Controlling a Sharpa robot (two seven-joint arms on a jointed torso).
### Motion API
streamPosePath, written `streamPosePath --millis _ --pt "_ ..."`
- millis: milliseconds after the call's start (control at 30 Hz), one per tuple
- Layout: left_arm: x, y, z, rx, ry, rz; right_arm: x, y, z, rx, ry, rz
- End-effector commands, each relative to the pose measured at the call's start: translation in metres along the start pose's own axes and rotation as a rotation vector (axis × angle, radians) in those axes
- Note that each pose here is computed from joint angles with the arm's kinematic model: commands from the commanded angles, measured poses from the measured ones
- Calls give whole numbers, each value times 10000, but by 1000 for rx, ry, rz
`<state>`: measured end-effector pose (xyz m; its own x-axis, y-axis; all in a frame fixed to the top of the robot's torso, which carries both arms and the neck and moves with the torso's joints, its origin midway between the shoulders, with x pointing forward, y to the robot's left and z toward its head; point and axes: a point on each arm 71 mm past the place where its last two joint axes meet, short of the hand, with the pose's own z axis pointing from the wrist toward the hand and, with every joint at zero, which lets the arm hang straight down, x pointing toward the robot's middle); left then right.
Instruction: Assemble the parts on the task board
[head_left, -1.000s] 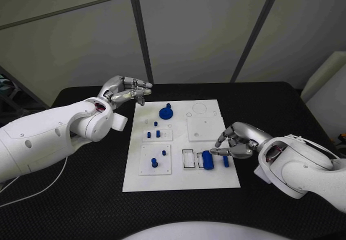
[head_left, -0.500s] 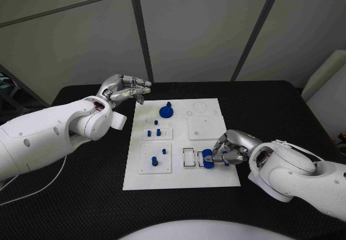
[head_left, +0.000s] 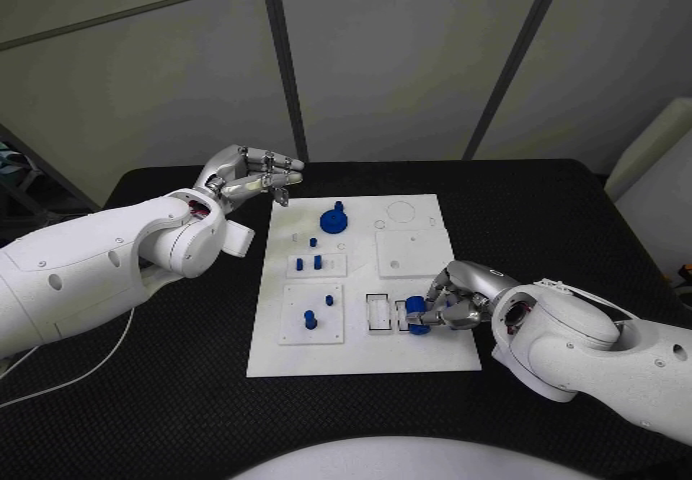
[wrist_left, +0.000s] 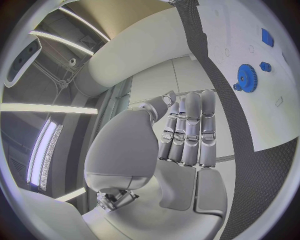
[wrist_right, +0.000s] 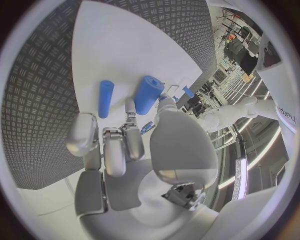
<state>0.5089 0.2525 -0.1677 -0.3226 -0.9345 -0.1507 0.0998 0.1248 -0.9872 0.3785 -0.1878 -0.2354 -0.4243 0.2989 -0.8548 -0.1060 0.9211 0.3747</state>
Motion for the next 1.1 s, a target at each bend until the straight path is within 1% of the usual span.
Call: streamPosePath --millis 33,333,600,900,1100 --pt "9 -15 2 8 10 -5 24 -20 5 21 10 -36" --pt "12 -15 3 7 11 -5 40 -10 25 28 10 -46" --pt "8 -14 1 7 10 -5 24 -28 16 44 -11 -30" --pt "9 -12 3 7 10 -5 4 -94 -23 87 -16 51" --pt "12 -11 5 6 11 -5 -44 -107 -49 84 -74 154"
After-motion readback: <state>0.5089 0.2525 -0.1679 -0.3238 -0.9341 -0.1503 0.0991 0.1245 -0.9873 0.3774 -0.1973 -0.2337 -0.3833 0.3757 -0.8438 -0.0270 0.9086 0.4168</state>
